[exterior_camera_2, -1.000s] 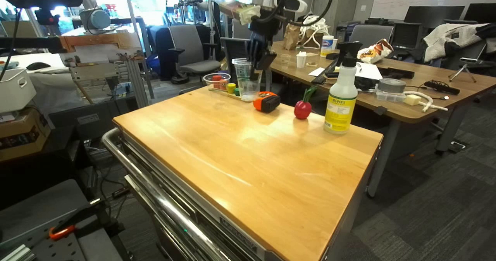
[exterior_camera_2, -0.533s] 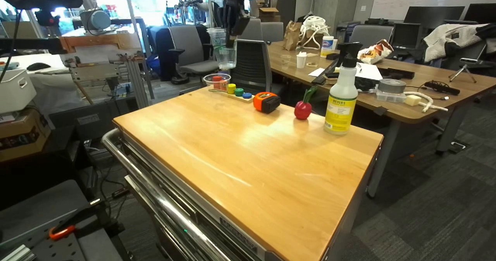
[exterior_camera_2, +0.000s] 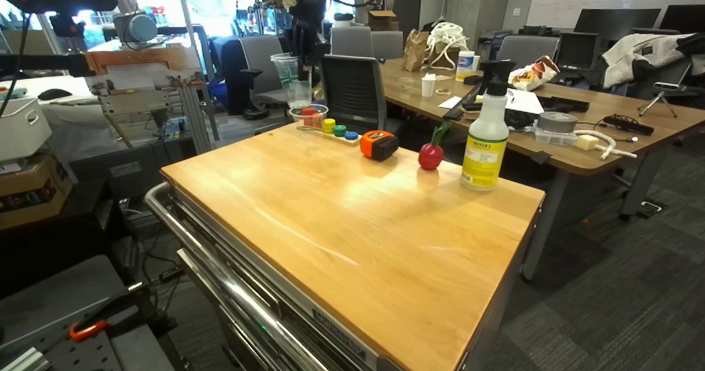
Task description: Stack the three clear cups together
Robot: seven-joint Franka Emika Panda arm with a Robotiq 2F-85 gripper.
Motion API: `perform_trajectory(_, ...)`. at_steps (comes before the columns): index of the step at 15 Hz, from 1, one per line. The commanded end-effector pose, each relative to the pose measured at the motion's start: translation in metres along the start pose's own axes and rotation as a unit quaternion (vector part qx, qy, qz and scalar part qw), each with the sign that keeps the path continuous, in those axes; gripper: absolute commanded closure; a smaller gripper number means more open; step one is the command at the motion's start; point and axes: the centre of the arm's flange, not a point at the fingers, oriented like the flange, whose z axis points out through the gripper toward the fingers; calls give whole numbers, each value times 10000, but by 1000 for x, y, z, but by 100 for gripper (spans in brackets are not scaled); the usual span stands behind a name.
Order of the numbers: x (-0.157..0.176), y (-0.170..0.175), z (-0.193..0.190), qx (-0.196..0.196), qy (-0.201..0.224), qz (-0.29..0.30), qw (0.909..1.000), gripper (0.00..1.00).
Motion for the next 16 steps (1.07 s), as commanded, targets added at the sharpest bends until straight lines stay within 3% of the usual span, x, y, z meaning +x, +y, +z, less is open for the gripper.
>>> perform_trajectory(1,10,2,21,42,206,-182,9996,99)
perform_trajectory(8,27,10,40,67,400,-315,9987,99)
perform_trajectory(9,26,12,40,58,381,-363,9986,71)
perform_trajectory(11,22,14,36,-71,399,-494,9980,64)
perform_trajectory(16,13,20,6,-335,463,-661,9962,25)
